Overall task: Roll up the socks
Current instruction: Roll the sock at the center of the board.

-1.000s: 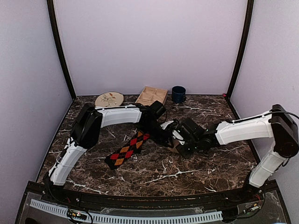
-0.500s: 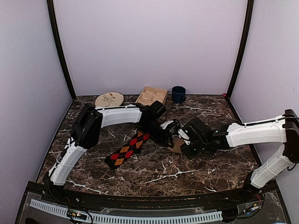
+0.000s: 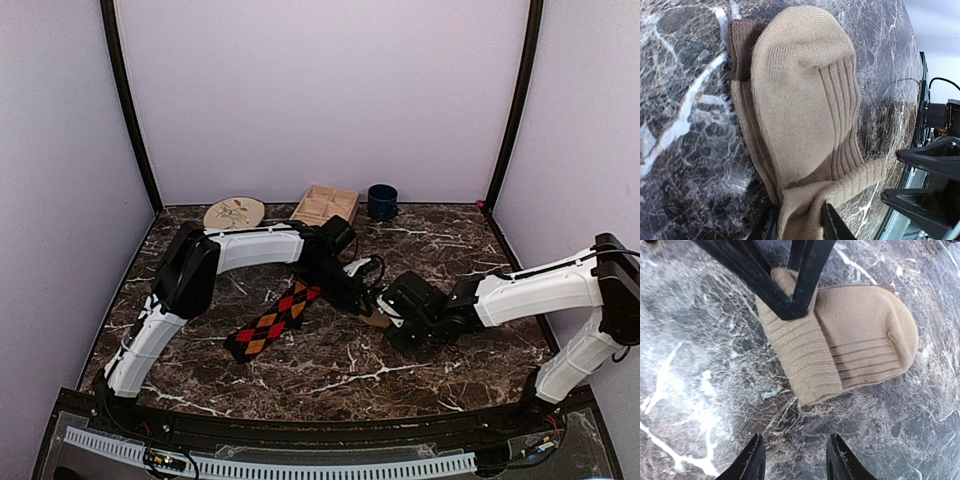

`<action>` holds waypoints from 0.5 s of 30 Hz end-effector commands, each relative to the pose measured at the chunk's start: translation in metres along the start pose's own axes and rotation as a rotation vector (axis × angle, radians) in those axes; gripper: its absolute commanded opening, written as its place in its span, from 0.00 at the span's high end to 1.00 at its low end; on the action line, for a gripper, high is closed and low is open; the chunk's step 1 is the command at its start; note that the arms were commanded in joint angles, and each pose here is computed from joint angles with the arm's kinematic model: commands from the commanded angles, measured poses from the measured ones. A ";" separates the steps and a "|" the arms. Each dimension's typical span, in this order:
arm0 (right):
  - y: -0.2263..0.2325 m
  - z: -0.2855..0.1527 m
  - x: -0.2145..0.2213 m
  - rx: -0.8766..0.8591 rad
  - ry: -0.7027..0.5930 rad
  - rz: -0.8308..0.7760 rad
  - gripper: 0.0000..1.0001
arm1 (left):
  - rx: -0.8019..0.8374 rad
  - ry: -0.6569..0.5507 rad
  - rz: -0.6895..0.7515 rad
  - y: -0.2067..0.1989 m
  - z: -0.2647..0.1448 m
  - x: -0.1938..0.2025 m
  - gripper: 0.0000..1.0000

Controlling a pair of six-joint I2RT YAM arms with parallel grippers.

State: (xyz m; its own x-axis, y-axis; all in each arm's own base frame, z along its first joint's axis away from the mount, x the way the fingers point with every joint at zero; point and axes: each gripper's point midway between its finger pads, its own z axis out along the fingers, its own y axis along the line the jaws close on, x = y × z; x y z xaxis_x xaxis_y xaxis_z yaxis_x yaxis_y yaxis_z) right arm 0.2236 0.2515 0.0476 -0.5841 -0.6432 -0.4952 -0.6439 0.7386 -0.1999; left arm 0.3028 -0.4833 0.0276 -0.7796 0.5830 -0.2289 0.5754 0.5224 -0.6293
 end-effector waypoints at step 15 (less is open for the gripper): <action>-0.001 0.010 -0.030 0.055 -0.060 -0.036 0.30 | -0.092 0.200 -0.149 0.049 0.037 0.060 0.69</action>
State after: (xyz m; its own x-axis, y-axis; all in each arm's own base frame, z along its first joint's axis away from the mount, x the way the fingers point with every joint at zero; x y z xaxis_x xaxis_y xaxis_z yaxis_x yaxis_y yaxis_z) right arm 0.2378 0.2574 0.0437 -0.5504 -0.6663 -0.5031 -0.6378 0.7244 -0.2616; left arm 0.3027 -0.4835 0.0272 -0.7835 0.5828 -0.2157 0.5611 0.5142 -0.6487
